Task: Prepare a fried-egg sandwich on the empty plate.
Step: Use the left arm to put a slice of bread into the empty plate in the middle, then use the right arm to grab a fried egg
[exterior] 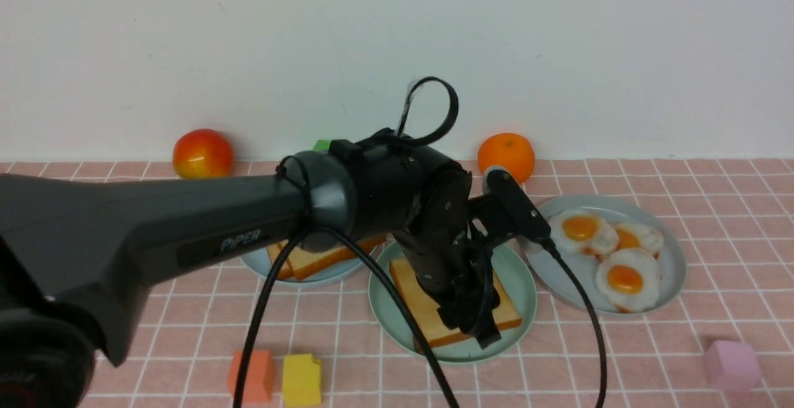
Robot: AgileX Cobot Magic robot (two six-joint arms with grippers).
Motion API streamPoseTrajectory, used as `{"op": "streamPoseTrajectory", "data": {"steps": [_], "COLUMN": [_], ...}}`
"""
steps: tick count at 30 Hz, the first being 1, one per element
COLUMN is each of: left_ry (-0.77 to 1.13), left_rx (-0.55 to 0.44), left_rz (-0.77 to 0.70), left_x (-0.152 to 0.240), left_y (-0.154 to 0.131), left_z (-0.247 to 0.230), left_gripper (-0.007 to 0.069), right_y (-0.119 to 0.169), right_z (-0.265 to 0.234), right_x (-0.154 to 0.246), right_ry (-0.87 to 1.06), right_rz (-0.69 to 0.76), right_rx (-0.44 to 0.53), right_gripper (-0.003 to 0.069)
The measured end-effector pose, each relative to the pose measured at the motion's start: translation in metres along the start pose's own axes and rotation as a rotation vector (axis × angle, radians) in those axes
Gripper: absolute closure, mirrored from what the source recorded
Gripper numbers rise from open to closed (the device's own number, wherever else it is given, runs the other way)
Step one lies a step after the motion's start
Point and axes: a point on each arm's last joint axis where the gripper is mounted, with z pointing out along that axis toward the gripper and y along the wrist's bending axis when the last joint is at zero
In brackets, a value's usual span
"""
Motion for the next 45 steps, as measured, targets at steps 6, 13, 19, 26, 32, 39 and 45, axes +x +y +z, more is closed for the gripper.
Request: {"op": "streamPoseTrajectory", "data": {"steps": [6, 13, 19, 26, 32, 39, 45], "left_ry": [-0.152, -0.434, -0.674, -0.853, -0.866, -0.885, -0.914], "left_rx": [-0.03, -0.032, 0.011, 0.003, 0.01, -0.009, -0.021], "left_rz": [-0.182, -0.333, -0.402, -0.456, -0.487, -0.457, -0.448], "left_x": [-0.017, 0.008, 0.096, 0.197, 0.232, 0.233, 0.231], "left_y": [0.002, -0.01, -0.043, -0.073, -0.083, -0.083, -0.082], "left_z": [-0.09, -0.246, -0.296, -0.279, -0.258, -0.258, -0.26], "left_gripper": [0.0256, 0.0613, 0.0613, 0.0613, 0.0613, 0.0613, 0.0613], "right_y": [0.0, 0.0, 0.0, 0.001, 0.005, 0.023, 0.048], "right_z": [0.0, 0.0, 0.0, 0.0, -0.002, -0.018, 0.005], "right_x": [0.0, 0.0, 0.0, -0.001, -0.021, -0.07, -0.157], "right_ry": [0.0, 0.0, 0.0, -0.016, -0.234, -0.17, 0.315], "right_rz": [0.0, -0.002, -0.002, 0.022, 0.339, 0.469, 0.127], "right_rx": [0.0, 0.001, 0.001, -0.009, -0.096, -0.237, -0.282], "right_gripper": [0.0417, 0.0417, 0.0417, 0.0417, 0.0417, 0.0478, 0.0588]}}
